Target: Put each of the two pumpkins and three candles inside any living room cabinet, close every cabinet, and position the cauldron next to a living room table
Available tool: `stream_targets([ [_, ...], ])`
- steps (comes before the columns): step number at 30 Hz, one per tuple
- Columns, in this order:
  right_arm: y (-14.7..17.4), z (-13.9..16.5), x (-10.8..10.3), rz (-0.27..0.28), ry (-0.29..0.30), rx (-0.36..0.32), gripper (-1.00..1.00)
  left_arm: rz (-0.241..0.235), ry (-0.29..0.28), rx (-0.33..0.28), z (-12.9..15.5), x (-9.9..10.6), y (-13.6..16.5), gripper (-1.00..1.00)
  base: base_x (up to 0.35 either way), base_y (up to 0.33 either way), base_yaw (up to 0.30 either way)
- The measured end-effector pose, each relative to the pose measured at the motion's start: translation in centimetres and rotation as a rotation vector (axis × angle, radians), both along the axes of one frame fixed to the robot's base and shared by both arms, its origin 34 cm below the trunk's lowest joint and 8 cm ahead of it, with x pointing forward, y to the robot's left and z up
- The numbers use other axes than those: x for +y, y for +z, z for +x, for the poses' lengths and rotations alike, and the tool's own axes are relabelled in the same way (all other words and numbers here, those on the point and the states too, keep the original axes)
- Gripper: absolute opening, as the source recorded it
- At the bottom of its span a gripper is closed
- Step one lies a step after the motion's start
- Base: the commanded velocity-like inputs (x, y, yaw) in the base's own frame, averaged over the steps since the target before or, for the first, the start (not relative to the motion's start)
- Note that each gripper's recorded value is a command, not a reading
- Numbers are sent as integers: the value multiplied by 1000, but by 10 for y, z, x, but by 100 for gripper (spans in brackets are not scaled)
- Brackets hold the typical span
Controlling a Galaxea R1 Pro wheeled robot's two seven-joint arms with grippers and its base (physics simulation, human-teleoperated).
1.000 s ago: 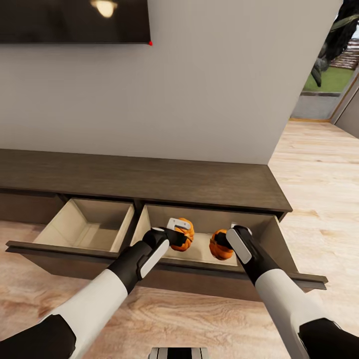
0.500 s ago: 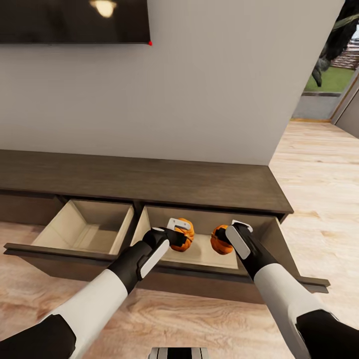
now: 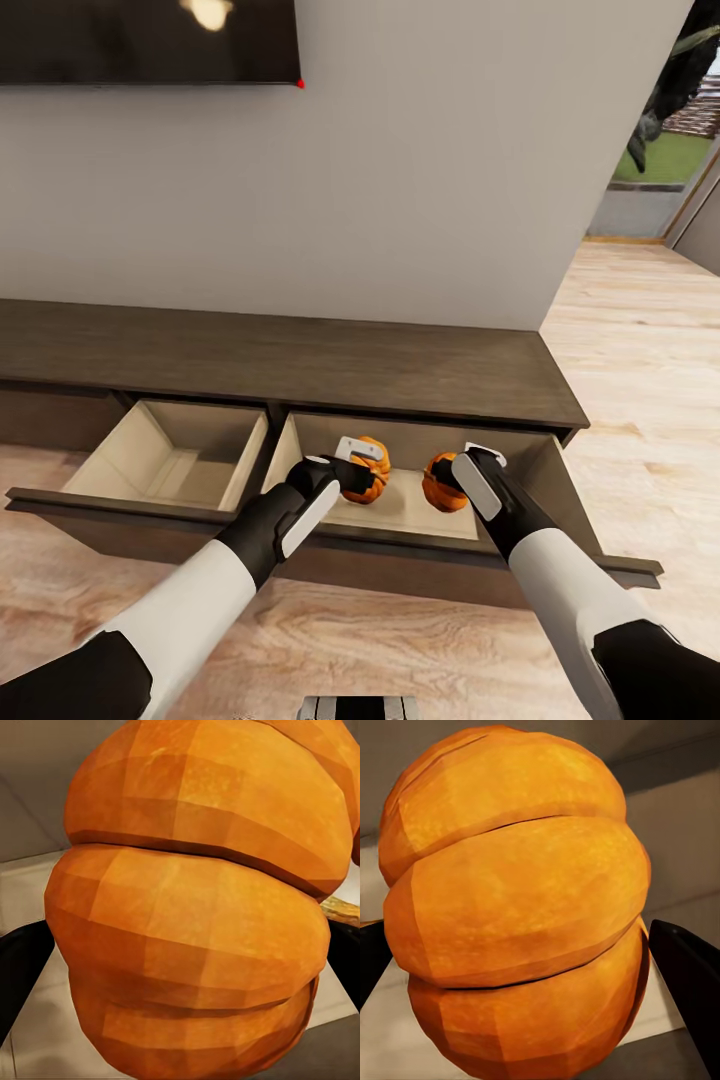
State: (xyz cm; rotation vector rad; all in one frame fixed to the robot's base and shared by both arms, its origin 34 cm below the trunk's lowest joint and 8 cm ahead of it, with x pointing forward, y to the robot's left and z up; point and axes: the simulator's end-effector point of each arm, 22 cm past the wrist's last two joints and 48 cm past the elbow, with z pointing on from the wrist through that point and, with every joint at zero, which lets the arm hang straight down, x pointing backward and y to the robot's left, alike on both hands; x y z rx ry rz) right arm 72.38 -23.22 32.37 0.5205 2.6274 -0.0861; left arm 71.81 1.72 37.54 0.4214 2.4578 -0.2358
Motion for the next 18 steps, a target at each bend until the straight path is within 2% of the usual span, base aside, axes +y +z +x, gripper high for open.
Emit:
stream_targets([
  [18, -24, -7, 0, 1, 0, 36, -100, 0, -1, 37, -5, -1, -24, -100, 0, 0, 0],
])
